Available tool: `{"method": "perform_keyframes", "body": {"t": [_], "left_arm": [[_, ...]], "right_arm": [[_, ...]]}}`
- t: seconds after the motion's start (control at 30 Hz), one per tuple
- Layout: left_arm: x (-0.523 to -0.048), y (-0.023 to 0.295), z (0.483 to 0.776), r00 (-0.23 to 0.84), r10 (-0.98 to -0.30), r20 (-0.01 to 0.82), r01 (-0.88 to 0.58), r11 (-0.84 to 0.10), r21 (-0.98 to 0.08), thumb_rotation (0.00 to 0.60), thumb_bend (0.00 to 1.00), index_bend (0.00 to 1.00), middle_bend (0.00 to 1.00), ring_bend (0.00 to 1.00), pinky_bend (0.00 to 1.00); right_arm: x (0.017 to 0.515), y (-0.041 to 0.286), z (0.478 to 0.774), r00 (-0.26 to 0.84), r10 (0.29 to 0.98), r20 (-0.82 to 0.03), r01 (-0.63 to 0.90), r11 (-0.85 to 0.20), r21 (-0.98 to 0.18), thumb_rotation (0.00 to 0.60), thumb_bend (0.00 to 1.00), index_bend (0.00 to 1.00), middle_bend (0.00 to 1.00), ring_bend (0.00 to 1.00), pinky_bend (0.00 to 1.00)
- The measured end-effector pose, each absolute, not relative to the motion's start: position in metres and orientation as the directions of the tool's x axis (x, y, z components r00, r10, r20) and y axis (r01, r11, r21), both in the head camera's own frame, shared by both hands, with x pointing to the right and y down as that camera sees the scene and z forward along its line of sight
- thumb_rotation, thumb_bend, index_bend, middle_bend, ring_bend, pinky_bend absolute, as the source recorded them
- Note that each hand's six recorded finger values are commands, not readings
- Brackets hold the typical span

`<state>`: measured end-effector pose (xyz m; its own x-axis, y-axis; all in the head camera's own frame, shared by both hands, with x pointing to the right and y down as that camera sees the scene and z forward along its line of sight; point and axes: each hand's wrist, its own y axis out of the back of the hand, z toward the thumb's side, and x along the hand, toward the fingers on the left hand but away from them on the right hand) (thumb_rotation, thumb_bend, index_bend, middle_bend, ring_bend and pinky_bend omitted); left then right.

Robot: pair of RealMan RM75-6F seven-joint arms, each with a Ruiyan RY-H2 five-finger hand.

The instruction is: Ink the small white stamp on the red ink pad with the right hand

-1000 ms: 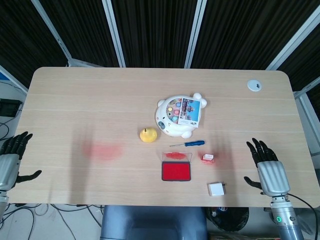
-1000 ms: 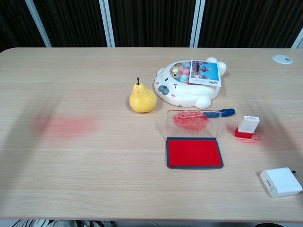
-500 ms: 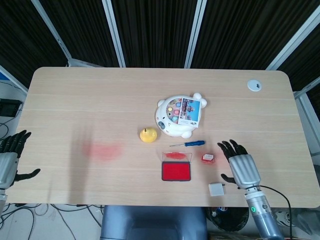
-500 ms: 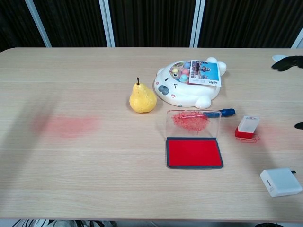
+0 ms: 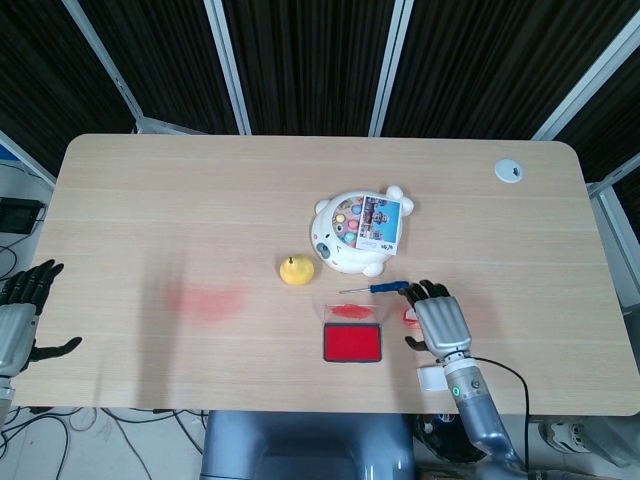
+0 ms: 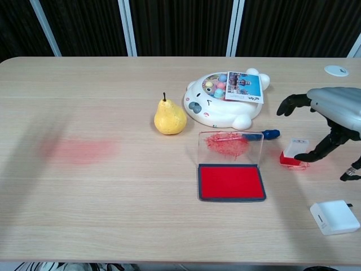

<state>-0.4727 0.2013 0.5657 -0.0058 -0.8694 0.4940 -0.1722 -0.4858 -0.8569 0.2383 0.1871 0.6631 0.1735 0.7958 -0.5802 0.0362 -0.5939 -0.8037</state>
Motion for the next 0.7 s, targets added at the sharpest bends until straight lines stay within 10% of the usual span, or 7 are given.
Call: {"method": "perform_keyframes", "body": {"t": [0.7], "left_arm": [[-0.474,0.200,0.567,-0.008,-0.862,0.507,-0.190,-0.496,-0.847,0.600,0.00,0.00,0.00,0.00,0.00]], "right_arm": [[0.238,0.176,0.704,0.061,0.745,-0.664,0.059,-0.667,-0.743,0.600,0.36,0.44,0.37,0.25,0.25]]}}
